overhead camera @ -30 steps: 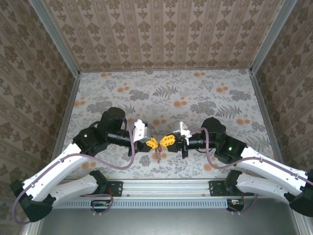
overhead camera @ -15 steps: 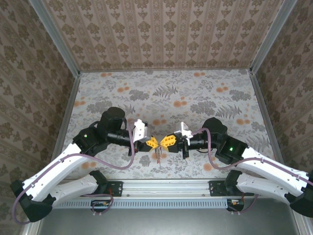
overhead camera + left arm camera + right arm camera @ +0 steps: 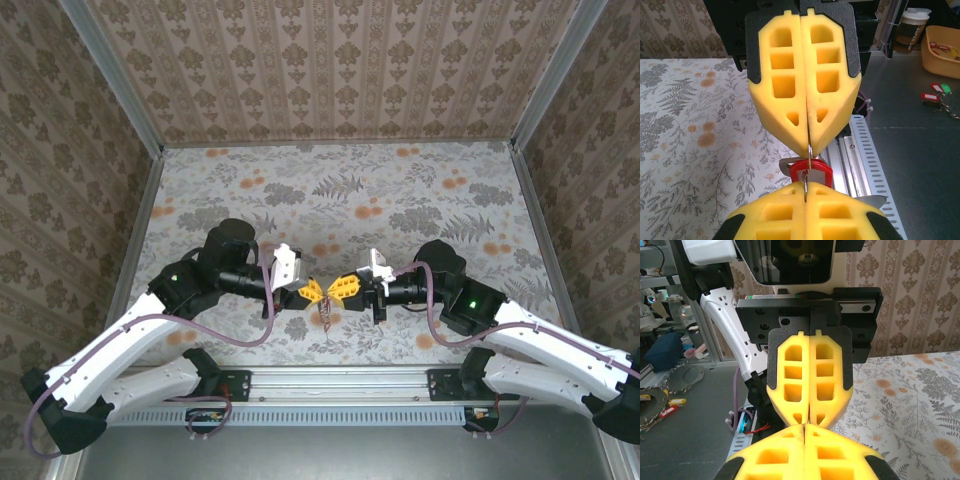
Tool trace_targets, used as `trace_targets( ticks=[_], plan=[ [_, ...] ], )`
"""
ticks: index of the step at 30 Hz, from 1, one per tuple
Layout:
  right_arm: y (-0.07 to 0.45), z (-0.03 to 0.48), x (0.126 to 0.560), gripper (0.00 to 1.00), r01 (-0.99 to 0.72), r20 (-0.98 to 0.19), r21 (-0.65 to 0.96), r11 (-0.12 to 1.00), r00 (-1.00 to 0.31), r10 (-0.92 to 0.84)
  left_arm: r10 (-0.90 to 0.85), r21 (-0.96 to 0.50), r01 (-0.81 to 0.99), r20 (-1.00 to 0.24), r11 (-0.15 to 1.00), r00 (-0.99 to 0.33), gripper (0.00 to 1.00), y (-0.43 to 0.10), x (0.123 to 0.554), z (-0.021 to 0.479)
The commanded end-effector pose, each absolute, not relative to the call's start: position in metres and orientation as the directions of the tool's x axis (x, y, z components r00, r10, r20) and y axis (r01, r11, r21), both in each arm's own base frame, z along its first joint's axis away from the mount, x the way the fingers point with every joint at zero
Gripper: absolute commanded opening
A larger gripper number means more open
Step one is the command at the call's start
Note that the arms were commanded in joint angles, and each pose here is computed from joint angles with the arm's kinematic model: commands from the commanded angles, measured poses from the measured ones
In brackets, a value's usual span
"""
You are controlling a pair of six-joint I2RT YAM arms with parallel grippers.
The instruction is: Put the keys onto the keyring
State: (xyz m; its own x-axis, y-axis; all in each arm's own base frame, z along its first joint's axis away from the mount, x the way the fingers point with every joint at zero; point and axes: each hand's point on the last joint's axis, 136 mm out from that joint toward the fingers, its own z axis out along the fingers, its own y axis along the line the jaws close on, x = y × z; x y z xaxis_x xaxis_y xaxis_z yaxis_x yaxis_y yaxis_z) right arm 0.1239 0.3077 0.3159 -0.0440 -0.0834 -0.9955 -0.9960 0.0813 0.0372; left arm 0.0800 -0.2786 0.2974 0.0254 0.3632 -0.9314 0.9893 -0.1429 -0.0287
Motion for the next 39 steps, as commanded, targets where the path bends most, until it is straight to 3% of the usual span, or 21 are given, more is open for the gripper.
trace_targets(
  ticks=[1,39],
  plan=[
    [0.3088,0.3193,0.1235,0.0,-0.996,-0.998,0.032,0.082,-0.036,-0.058,0.323,-0.003,0.987,-0.945,-0.161,0.05,0.0,-0.2773,0.0771,0.3089],
    [0.3065,0.3216,0.125,0.0,-0.995,-0.999,0.019,0.1,-0.024,-0.042,0.322,0.002,0.987,-0.945,-0.163,0.055,0.0,-0.2767,0.0756,0.3088]
  ],
)
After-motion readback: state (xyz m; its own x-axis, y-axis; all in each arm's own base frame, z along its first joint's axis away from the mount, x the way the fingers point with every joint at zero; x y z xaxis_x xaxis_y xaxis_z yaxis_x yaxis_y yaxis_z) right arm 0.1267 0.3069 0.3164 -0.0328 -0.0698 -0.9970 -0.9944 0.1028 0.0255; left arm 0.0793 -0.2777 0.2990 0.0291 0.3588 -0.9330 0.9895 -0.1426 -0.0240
